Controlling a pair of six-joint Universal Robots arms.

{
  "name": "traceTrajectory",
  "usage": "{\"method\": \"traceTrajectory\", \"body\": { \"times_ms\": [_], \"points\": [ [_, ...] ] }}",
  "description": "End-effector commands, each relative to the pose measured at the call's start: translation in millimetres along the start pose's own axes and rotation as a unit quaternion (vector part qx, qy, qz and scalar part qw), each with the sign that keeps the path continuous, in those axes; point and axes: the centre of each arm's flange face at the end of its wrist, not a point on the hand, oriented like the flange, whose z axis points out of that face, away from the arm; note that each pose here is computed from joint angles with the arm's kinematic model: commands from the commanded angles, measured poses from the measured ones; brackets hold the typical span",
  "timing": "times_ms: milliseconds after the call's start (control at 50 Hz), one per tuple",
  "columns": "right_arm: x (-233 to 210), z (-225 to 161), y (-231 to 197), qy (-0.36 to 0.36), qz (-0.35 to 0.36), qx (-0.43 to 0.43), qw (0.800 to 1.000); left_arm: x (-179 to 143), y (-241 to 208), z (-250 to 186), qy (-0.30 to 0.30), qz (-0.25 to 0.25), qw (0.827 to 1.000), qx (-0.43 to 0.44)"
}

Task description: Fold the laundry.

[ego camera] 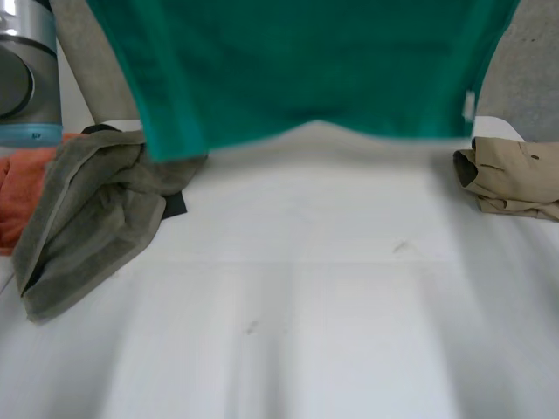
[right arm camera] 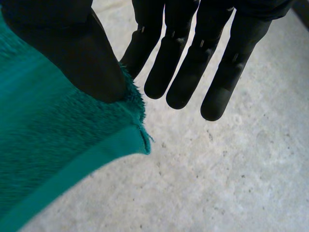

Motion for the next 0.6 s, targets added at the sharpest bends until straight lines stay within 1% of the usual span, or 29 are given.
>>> {"method": "traceTrajectory", "body": {
  "times_ms": [20,120,140,180,200,220,260,280,340,360,420,440,480,500,560,580,600],
  "points": [
    [-16,-20,15,-0.052,0.011,-0.056,0.997,0,6,-10,0.024,-0.039,0.999,-0.029],
    [-31,-43,43,-0.09,0.019,-0.125,0.988,3,39,-38,0.039,-0.036,0.993,-0.105],
    [-38,-53,54,-0.107,0.02,-0.151,0.983,3,50,-50,0.043,-0.031,0.99,-0.132],
    [-45,-65,67,-0.126,0.02,-0.176,0.976,3,63,-64,0.046,-0.025,0.985,-0.162],
    [-50,-71,73,-0.136,0.019,-0.188,0.973,5,74,-80,0.051,-0.019,0.98,-0.19],
    [-56,-84,86,-0.153,0.013,-0.214,0.965,6,80,-89,0.054,-0.017,0.977,-0.206],
    [-63,-97,99,-0.173,0.005,-0.24,0.955,7,90,-105,0.057,-0.012,0.97,-0.234],
    [-71,-111,110,-0.193,-0.006,-0.264,0.945,10,98,-122,0.062,-0.008,0.963,-0.262],
    [-79,-131,121,-0.224,-0.025,-0.297,0.928,12,106,-145,0.072,0.003,0.951,-0.3],
    [-81,-142,126,-0.239,-0.034,-0.317,0.917,13,108,-160,0.078,0.012,0.942,-0.326],
    [-80,-158,129,-0.263,-0.042,-0.349,0.899,13,104,-178,0.088,0.026,0.929,-0.359],
    [-78,-168,128,-0.279,-0.045,-0.369,0.885,14,99,-190,0.095,0.035,0.918,-0.382],
    [-73,-177,124,-0.292,-0.046,-0.389,0.873,13,91,-203,0.104,0.044,0.905,-0.411],
    [-69,-187,119,-0.308,-0.045,-0.409,0.858,13,80,-217,0.114,0.053,0.889,-0.44],
    [-57,-202,107,-0.33,-0.053,-0.445,0.831,11,61,-236,0.135,0.072,0.862,-0.483],
    [-47,-211,98,-0.345,-0.061,-0.465,0.813,9,46,-250,0.149,0.087,0.841,-0.513],
    [-42,-218,92,-0.357,-0.065,-0.477,0.801,8,39,-256,0.156,0.093,0.83,-0.528]
  ]
}}
